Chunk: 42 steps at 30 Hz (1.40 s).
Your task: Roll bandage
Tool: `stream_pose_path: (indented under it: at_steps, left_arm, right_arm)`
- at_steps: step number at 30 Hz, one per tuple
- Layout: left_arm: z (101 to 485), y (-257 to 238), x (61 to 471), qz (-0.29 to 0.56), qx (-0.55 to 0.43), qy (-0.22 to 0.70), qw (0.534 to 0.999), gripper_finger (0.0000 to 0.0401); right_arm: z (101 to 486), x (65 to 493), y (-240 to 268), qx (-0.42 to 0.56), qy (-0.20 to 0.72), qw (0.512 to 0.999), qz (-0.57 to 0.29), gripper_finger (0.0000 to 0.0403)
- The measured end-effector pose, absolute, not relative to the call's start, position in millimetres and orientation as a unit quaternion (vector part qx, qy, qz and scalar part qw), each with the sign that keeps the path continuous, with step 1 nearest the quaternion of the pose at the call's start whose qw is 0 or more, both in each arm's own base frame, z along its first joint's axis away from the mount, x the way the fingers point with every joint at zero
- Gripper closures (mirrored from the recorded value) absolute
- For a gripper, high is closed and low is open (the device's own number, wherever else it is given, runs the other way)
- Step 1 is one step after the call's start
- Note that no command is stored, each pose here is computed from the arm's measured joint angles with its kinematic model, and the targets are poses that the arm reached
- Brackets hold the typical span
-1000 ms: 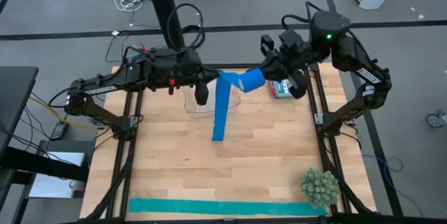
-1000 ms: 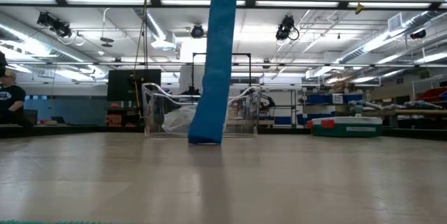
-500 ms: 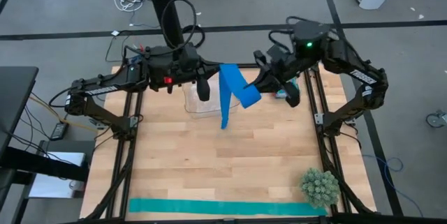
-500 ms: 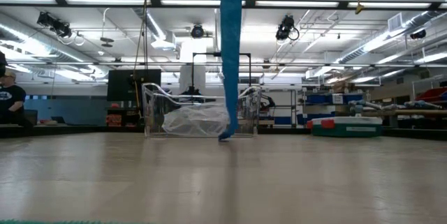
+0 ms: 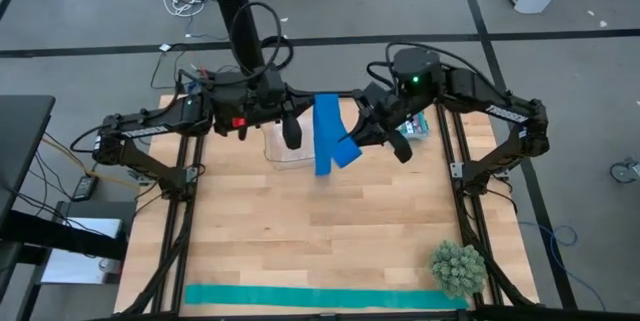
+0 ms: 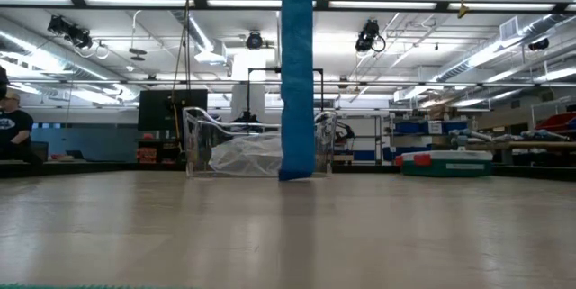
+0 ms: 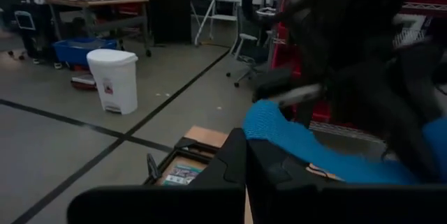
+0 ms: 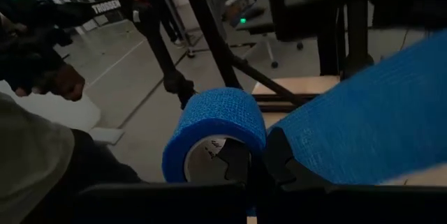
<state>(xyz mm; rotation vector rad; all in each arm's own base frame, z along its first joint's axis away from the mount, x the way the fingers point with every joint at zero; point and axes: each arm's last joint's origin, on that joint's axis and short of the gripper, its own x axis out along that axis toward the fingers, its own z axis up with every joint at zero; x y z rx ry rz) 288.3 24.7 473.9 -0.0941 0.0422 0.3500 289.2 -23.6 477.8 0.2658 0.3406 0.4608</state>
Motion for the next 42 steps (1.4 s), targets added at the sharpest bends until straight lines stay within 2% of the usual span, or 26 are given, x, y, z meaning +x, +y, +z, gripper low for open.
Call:
stream_pose_path:
  at_steps: [11,20,34,42]
  left_arm:
    - [478.0,16.1,289.2,0.160,-0.051,0.000,0.986,0.0400]
    - [478.0,-9.0,289.1,0.142,-0.021,0.005,0.990,0.0400]
    - [481.5,-19.2,287.8,0.157,0.032,-0.004,0.987,0.0400]
    - [482.4,-26.6,287.4,0.137,0.059,-0.005,0.989,0.0391]
  right_arm:
    - [447.0,297.1,-43.4,0.183,0.215,0.942,0.183,0.0403]
    - [444.9,291.9,-70.6,0.194,0.212,0.949,0.130,0.0403]
    - [441.9,286.0,-82.2,0.221,0.227,0.940,0.125,0.0403]
    - [439.8,280.2,-98.4,0.256,0.233,0.936,0.069,0.0403]
